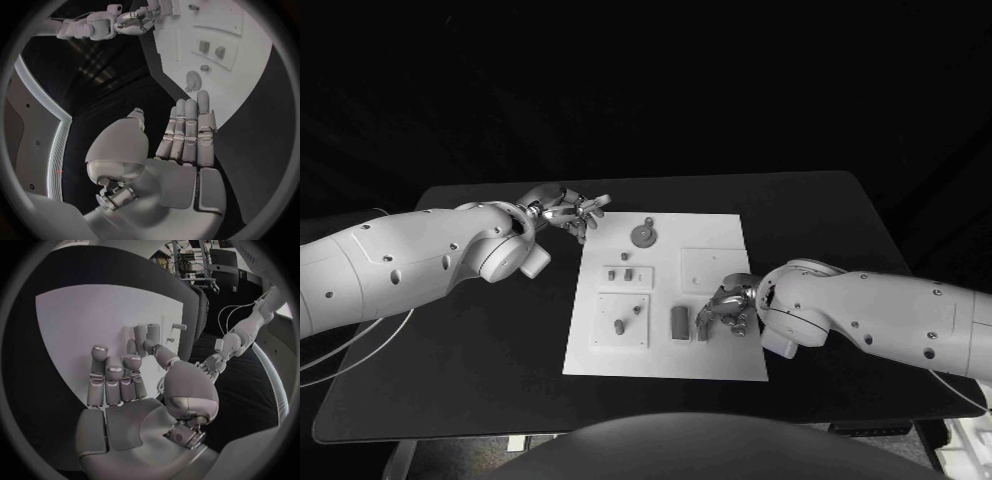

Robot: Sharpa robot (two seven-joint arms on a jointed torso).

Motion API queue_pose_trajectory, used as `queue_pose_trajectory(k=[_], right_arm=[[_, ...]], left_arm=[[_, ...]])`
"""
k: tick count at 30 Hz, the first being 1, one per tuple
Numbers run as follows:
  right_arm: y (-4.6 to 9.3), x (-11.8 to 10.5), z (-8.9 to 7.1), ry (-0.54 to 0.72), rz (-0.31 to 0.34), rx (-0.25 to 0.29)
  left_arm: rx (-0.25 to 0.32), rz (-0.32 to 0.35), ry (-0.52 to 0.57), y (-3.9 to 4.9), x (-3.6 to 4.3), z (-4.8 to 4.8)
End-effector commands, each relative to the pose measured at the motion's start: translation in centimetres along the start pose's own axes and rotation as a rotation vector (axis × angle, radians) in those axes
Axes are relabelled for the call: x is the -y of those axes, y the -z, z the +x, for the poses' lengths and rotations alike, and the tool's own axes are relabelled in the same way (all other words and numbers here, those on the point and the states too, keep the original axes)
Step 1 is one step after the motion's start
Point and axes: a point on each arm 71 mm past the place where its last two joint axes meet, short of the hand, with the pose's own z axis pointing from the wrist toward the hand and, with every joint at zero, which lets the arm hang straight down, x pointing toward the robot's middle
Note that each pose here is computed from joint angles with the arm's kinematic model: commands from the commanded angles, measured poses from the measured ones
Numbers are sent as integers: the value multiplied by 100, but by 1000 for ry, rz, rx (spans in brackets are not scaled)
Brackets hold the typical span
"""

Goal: Assemble the parts on the task board

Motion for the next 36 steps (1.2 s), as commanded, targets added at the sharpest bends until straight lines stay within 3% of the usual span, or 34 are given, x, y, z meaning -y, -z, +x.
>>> queue_pose_trajectory(k=[1,13,36], right_arm=[[-21,10,73,14,1,-35],[-68,75,32,22,17,-12],[-72,54,49,33,5,-15]], left_arm=[[-16,8,-2,-3,17,18],[-15,7,-2,1,13,13],[-15,6,-2,7,12,12]])
